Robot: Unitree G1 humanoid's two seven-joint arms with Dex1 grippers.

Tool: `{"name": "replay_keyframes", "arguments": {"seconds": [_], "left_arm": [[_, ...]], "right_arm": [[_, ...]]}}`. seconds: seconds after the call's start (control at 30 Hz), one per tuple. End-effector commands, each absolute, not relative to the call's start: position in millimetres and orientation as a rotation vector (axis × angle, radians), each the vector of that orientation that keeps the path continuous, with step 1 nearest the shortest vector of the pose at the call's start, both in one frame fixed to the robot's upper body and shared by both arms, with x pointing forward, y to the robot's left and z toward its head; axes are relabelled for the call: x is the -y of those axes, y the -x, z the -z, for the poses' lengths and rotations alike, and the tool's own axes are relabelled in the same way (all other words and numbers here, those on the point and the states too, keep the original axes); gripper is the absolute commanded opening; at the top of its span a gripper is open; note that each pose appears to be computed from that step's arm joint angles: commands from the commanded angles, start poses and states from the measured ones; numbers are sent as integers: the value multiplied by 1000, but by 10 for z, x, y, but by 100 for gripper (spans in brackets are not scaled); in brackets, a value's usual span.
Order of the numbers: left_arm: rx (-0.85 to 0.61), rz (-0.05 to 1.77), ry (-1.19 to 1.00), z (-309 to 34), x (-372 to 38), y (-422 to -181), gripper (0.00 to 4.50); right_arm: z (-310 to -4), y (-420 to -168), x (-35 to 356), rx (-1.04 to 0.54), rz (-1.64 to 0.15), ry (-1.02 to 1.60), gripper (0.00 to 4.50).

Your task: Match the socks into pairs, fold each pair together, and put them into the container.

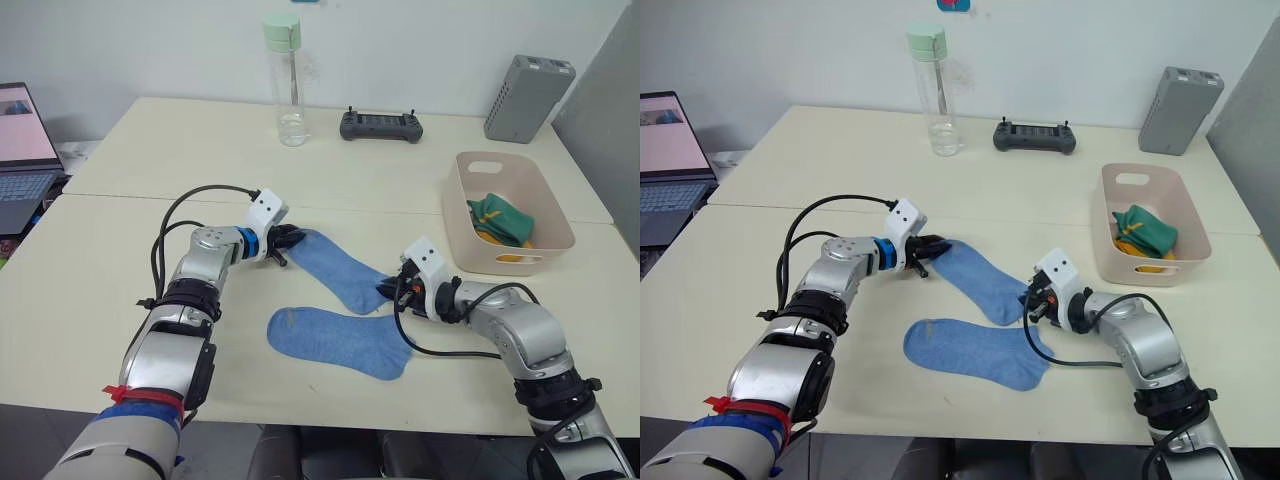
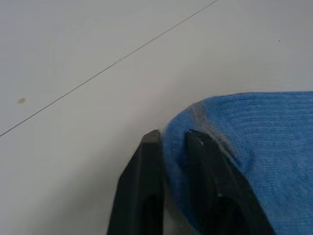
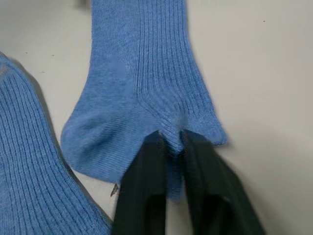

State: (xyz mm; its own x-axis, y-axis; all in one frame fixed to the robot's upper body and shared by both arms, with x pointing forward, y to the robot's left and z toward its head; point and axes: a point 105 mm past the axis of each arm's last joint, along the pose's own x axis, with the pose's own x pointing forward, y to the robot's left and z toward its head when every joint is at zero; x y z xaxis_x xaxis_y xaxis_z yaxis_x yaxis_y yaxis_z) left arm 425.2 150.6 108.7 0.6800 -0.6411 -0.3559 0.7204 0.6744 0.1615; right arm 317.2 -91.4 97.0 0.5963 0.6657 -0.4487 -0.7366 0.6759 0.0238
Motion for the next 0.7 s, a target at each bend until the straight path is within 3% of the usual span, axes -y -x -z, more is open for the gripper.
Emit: {"name": "replay_keyframes", "arguments": {"seconds": [0.03, 0.27, 0.5, 0.6, 0.7], "left_arm": [[-268, 760, -266, -1125, -1594, -4200, 6], [-255, 694, -160, -1153, -1629, -4010, 6], [-233, 631, -39, -1240, -1518, -3758, 6], [-238, 605, -49, -1207, -1514, -3719, 0], [-240, 589, -43, -1203, -1536, -3709, 0]], "right_arm": [[-1119, -3276, 1020, -383, -788, 191, 0], [-1256, -3448, 1126, -343, -787, 212, 0], [-1301, -3413, 1064, -339, -948, 289, 0], [-1272, -3437, 1092, -358, -959, 293, 69], [-1273, -3483, 1144, -359, -935, 312, 168]]}}
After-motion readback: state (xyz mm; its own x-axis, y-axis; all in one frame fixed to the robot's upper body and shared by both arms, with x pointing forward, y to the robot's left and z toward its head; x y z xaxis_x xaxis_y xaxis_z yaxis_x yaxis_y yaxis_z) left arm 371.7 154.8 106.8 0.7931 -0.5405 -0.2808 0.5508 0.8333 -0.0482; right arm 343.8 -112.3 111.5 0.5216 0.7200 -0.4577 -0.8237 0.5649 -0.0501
